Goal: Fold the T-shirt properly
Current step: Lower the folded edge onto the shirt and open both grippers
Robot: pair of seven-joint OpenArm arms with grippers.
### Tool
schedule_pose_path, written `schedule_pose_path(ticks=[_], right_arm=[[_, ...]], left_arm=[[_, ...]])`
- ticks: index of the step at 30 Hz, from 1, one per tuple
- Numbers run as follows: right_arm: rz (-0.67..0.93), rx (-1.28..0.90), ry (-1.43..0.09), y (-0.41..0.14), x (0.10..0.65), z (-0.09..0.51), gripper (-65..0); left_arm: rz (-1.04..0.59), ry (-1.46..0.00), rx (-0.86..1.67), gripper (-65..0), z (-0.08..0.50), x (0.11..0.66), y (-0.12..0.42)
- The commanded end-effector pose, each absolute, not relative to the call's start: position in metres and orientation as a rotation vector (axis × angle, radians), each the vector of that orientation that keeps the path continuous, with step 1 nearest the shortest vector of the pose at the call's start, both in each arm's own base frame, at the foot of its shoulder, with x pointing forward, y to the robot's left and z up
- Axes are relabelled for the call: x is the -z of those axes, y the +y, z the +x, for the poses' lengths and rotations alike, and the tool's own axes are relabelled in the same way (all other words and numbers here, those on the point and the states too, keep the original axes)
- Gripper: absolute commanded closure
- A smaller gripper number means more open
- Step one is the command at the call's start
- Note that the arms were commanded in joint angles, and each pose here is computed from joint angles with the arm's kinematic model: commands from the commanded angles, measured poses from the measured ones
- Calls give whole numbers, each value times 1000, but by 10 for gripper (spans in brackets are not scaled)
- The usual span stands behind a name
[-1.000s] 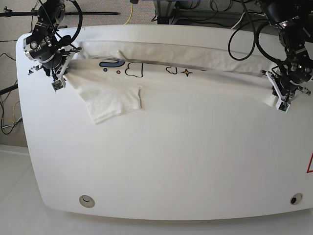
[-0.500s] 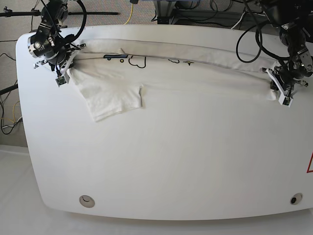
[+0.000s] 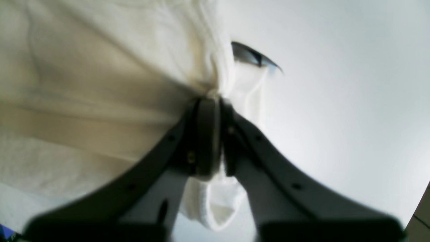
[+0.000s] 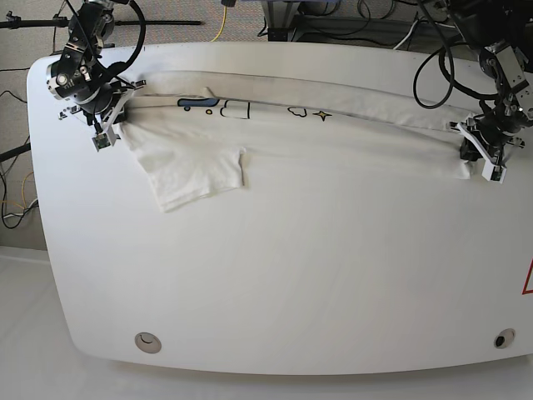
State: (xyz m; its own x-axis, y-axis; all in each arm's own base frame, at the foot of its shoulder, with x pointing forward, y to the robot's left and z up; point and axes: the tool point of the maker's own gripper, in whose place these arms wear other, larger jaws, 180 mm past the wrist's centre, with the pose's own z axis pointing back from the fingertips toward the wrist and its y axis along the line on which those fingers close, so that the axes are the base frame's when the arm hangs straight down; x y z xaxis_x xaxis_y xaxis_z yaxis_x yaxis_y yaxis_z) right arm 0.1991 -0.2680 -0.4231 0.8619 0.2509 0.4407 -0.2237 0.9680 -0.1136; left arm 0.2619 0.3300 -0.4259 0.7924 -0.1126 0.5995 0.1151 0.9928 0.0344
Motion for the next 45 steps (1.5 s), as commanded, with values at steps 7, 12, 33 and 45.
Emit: schedule_pose_path(ticks=[7, 12, 33, 45], right_arm=[[-125, -221, -426, -291, 419, 187, -364], [-159, -186, -451, -304, 408, 187, -372], [-290, -201, -605, -319, 330, 260, -373], [-287, -245, -574, -307, 328, 272, -373]], left_arm=[[90, -491, 64, -524, 233, 437, 363], [128, -496, 62, -488, 233, 427, 381], [307, -615, 137, -484, 281, 337, 396], [323, -656, 144, -485, 290, 322, 388]])
